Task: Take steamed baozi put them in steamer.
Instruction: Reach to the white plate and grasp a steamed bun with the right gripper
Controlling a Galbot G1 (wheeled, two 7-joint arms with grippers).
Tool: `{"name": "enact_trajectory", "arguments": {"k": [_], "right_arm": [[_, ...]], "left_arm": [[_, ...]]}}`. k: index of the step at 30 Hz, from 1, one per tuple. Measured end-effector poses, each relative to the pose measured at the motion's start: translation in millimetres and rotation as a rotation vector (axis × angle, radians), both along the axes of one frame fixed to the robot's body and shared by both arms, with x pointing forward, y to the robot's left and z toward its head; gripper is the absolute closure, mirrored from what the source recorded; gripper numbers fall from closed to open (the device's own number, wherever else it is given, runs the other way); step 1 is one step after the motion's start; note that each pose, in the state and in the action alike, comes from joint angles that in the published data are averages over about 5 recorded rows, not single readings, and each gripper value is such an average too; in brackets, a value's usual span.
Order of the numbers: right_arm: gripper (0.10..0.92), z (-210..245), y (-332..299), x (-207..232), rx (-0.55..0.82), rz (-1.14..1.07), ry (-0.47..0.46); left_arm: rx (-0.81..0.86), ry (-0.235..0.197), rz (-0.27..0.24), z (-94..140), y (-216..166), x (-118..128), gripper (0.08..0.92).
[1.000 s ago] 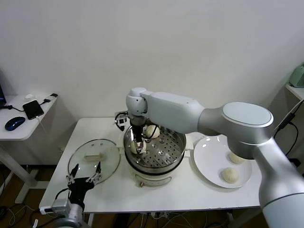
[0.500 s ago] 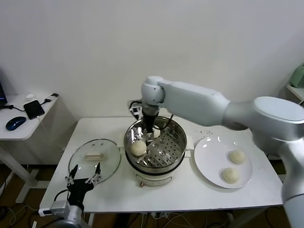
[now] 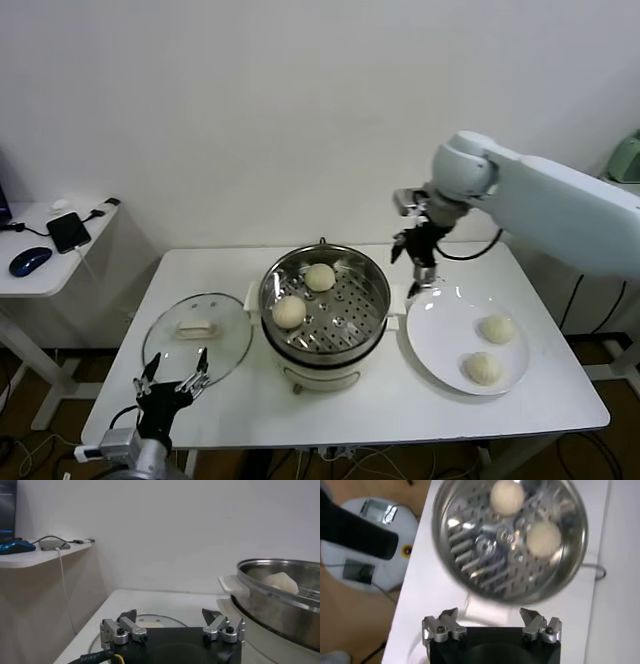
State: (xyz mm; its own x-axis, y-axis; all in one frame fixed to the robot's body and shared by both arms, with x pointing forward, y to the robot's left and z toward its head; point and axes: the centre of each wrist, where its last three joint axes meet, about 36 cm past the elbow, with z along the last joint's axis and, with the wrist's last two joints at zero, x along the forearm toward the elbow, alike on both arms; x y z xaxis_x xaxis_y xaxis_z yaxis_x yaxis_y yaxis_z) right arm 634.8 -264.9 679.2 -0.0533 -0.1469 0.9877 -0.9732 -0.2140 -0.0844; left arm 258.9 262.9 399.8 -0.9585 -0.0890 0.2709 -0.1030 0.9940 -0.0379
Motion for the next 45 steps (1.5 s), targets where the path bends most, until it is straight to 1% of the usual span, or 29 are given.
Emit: {"name": "enact_trajectory", "arguments": {"k": [9, 23, 31, 45], "right_arm": [[0.199, -70, -56, -16, -0.073, -0.004, 0.03], [0.2, -161, -93, -24, -0.136, -0.034, 0.109], [0.2, -192, -104, -26, -0.155, -0.056, 0.134], [0.2, -220, -111, -24, -0.179, -0.075, 0.149]], "left_arm": [[0.003, 0.022, 0.004, -4, -2, -7, 0.177], [0.005, 0.049, 0.015, -13, -1, -8, 0.177], [0.005, 0.059, 0.017, -18, 0, -7, 0.177], [0.004, 0.067, 0.022, -24, 2, -3, 0.177]]}}
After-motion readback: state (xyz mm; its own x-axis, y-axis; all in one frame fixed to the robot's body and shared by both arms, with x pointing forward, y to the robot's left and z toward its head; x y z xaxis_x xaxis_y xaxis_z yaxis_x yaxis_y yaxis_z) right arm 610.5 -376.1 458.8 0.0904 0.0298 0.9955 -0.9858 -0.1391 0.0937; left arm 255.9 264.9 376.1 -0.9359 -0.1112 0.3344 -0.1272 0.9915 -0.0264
